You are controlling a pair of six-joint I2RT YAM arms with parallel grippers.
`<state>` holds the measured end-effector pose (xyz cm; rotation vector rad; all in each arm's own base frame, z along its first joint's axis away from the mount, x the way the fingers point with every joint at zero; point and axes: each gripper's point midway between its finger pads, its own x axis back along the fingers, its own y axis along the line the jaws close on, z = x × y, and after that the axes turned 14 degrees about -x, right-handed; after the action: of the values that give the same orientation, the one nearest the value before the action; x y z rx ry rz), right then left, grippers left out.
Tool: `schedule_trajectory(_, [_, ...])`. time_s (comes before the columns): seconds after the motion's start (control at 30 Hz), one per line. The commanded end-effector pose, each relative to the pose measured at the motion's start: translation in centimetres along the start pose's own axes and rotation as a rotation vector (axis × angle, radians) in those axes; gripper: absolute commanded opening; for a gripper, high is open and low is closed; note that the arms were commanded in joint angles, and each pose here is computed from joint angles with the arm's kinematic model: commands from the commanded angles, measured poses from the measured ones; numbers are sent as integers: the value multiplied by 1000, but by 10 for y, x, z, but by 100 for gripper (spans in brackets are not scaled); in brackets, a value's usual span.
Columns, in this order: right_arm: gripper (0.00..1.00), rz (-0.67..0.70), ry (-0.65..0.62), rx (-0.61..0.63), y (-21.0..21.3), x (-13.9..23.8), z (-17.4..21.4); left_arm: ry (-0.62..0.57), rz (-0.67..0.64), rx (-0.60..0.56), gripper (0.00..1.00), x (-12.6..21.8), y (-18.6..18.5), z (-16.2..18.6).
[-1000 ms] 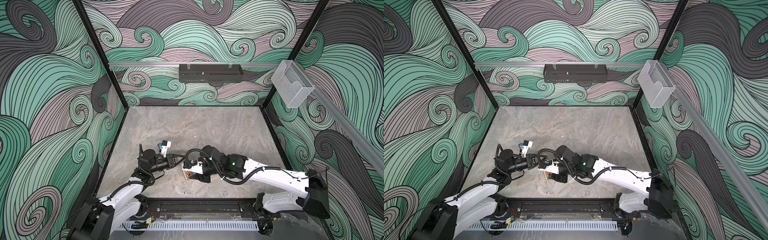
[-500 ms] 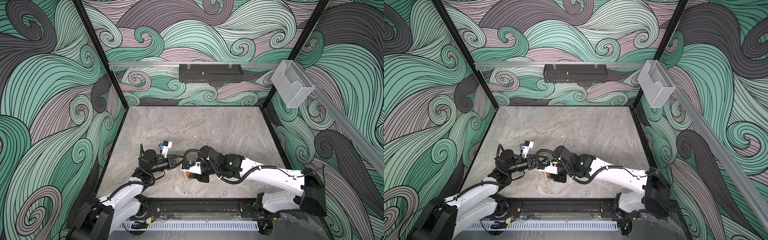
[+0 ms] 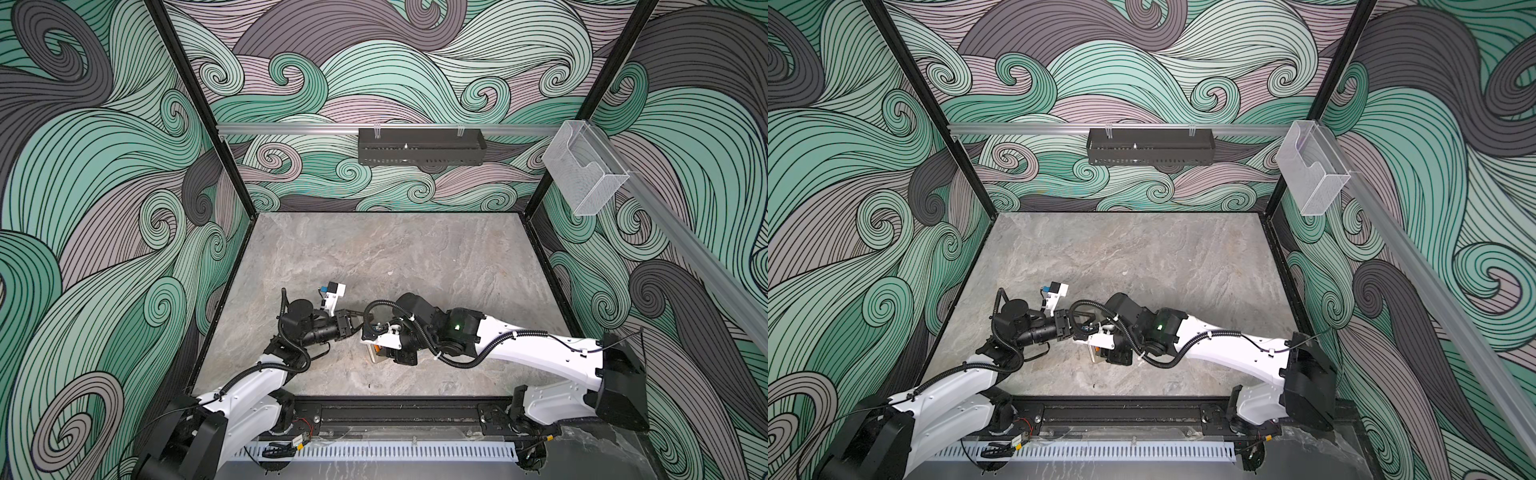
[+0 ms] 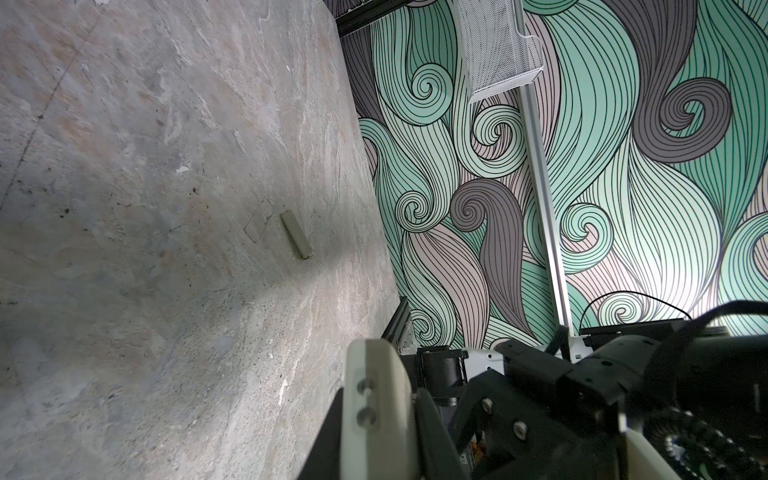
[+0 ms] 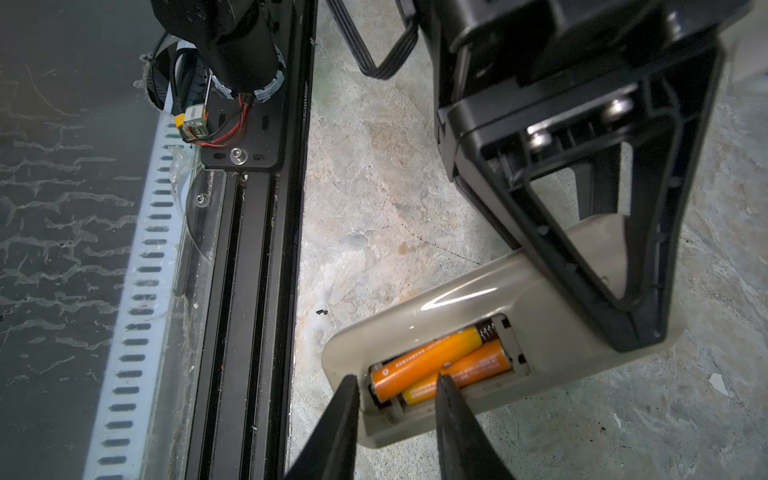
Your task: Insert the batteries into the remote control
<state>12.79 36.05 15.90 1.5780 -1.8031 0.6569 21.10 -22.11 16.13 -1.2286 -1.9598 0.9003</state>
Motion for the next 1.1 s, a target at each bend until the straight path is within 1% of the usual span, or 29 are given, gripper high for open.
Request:
schedule_trajectory(0.0, [32,2,-14,40,1,3,-9,-22,68,-61,0,-2,-25,-17])
schedule_trajectory(0.3, [30,10,-1,33,-1,-1,-8,-22,67,-60,0,-2,-25,-17])
schedule_trajectory(1.07, [19,56,19,19,-11,-7,-6,-18,67,-56,0,-2,-24,-16])
